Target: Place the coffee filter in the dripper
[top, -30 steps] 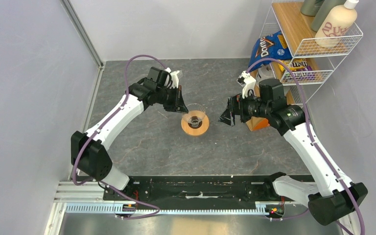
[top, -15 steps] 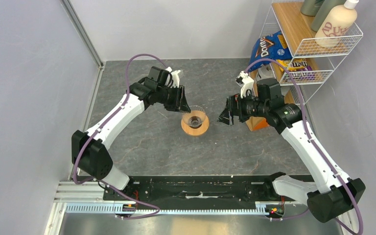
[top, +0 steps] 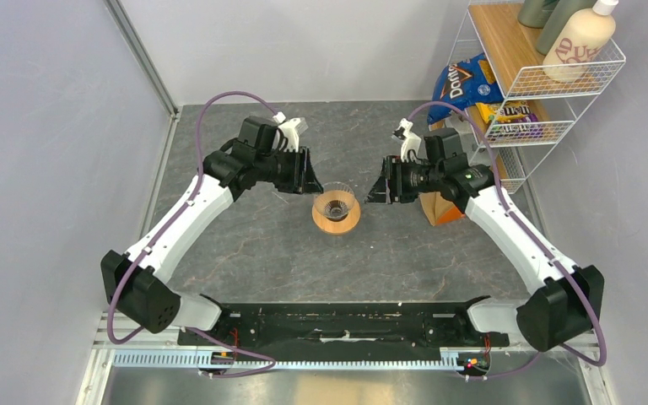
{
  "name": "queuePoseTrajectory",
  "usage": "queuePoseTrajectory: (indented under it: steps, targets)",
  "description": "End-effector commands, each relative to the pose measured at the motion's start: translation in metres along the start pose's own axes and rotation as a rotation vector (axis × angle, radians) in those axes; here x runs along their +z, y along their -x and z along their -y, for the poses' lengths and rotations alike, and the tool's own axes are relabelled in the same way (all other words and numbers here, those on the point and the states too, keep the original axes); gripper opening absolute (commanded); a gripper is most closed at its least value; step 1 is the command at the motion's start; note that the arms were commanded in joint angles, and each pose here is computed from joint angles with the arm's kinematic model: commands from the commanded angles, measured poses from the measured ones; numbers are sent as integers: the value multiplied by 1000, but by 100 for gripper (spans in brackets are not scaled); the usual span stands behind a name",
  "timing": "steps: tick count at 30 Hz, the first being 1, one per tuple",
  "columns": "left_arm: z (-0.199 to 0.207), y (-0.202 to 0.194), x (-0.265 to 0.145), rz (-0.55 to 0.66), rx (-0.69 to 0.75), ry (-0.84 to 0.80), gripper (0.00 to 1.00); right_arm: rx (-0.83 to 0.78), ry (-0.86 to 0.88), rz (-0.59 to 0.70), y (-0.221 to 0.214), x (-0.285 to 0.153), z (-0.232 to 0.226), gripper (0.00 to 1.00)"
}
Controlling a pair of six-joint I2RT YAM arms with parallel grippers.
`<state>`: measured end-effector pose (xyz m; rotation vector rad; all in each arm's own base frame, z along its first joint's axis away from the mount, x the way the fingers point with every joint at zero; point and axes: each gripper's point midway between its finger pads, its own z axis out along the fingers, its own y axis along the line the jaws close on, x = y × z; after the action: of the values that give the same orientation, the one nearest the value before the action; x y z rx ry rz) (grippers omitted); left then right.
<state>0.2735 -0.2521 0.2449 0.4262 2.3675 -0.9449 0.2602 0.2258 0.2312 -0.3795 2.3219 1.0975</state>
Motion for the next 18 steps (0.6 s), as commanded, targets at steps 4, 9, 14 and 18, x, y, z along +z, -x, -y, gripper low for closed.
queuePoseTrajectory:
  steps: [4,9,14,18]
  targets:
    - [-13,-1,-1,29,27,52,44,-6,60,22,24,8,-17,64]
    - [-16,-3,2,22,19,54,44,-23,39,4,24,16,-17,62]
    - [-16,-4,8,9,6,40,44,-45,24,-16,25,28,-14,57]
    - [-15,-4,10,3,-3,29,44,-53,24,-43,23,34,-16,55]
